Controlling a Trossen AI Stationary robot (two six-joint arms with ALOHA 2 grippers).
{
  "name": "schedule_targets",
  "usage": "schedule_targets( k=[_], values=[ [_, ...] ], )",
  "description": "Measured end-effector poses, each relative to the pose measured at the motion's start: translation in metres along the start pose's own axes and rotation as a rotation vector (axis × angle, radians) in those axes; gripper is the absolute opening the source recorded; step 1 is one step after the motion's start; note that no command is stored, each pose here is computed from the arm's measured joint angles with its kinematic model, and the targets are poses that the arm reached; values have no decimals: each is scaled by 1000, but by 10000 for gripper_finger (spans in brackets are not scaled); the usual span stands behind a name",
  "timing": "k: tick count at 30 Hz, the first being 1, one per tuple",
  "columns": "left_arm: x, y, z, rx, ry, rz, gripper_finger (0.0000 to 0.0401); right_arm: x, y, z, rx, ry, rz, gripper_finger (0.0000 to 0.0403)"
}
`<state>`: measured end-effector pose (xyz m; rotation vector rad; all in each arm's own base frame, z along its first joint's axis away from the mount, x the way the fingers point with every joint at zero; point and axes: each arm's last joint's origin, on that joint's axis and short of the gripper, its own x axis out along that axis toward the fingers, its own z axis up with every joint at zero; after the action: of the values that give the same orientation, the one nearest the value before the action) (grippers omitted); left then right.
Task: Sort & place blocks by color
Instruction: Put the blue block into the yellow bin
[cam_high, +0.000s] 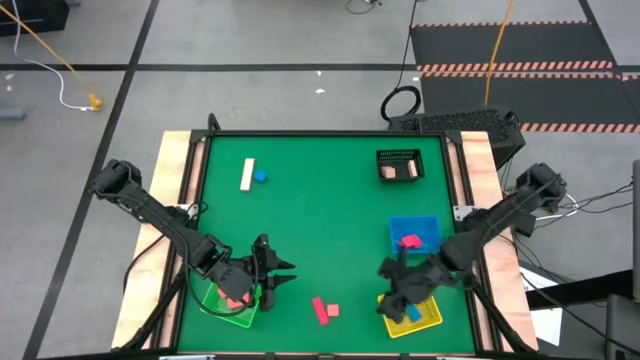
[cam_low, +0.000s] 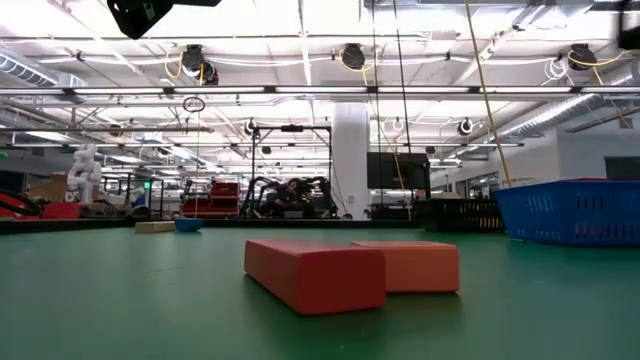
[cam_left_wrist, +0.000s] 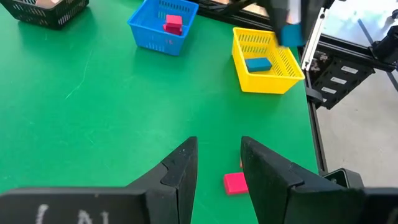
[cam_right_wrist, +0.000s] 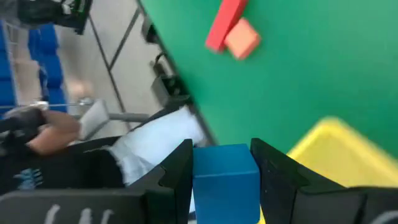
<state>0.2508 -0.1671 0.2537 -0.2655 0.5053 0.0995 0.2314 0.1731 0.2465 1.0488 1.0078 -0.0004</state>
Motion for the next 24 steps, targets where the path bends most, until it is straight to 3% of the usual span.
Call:
schedule_targets(
  k=[2, 10, 24],
  values=[
    [0, 0, 0, 2, -1, 2, 124, -6, -1, -12, 42, 11, -33, 118],
    [1, 1, 1, 3, -2, 5, 124, -8, -27, -45, 258, 125, -341, 118],
    [1, 1, 1, 1, -1, 6, 124, -10, -31, -51, 270, 156, -395, 137]
  ],
)
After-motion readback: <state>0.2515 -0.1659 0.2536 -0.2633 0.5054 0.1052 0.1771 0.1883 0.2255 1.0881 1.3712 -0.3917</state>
